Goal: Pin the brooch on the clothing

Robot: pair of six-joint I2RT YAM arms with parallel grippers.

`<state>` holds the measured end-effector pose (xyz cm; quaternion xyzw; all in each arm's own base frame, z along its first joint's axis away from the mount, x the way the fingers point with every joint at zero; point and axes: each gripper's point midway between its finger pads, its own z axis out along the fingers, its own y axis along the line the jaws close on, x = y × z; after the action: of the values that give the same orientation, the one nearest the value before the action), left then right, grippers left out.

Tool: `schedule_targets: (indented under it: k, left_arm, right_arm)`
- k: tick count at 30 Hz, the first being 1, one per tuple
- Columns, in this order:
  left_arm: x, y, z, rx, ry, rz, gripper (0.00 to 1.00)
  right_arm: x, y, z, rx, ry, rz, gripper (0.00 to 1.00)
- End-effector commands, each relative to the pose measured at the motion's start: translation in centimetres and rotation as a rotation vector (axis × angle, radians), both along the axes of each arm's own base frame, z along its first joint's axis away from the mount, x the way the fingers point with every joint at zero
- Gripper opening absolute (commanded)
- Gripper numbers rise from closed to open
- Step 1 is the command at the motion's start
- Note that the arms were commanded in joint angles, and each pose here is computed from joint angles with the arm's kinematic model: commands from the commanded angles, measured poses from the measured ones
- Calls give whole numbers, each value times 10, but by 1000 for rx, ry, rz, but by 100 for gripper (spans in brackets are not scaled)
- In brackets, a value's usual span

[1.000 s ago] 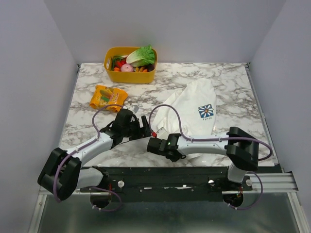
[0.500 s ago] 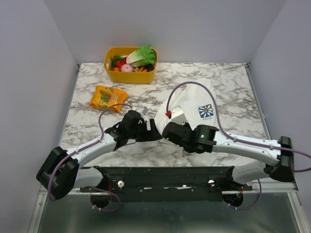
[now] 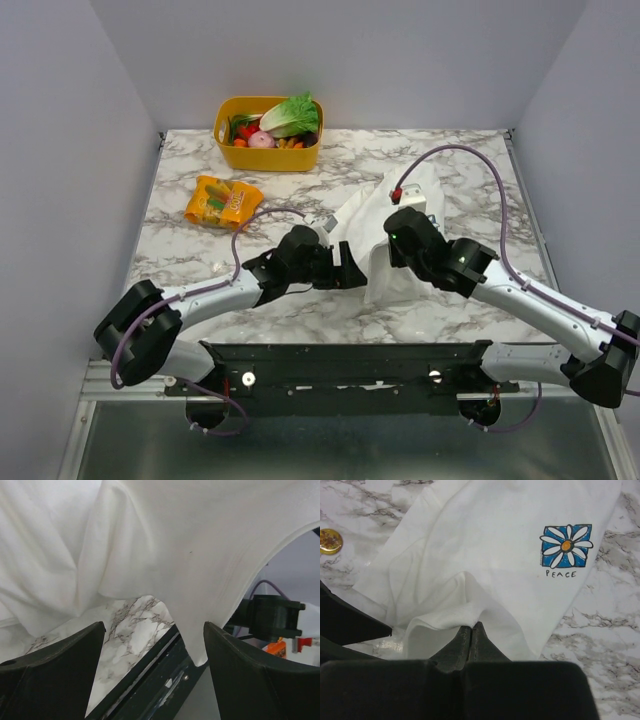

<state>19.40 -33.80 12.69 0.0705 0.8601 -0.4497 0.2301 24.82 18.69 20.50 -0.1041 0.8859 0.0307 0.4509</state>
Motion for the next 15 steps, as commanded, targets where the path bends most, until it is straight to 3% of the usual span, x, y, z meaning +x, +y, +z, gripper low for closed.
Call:
schedule_targets:
  k: [1,3,11,15]
  left_arm:
    - [-14,-19,30,-213,47,-42,89]
    - [-18,-17,37,-257,41,-35,89]
    - [-15,1,50,-217,-52,26,91]
    - [-10,5,28,-35,-88,39,90]
  right_arm:
    - [6,11,-7,30,7,34,0]
    - [7,12,-9,29,12,32,0]
    - [10,14,-9,32,18,36,1]
    - [10,18,-5,47,18,50,0]
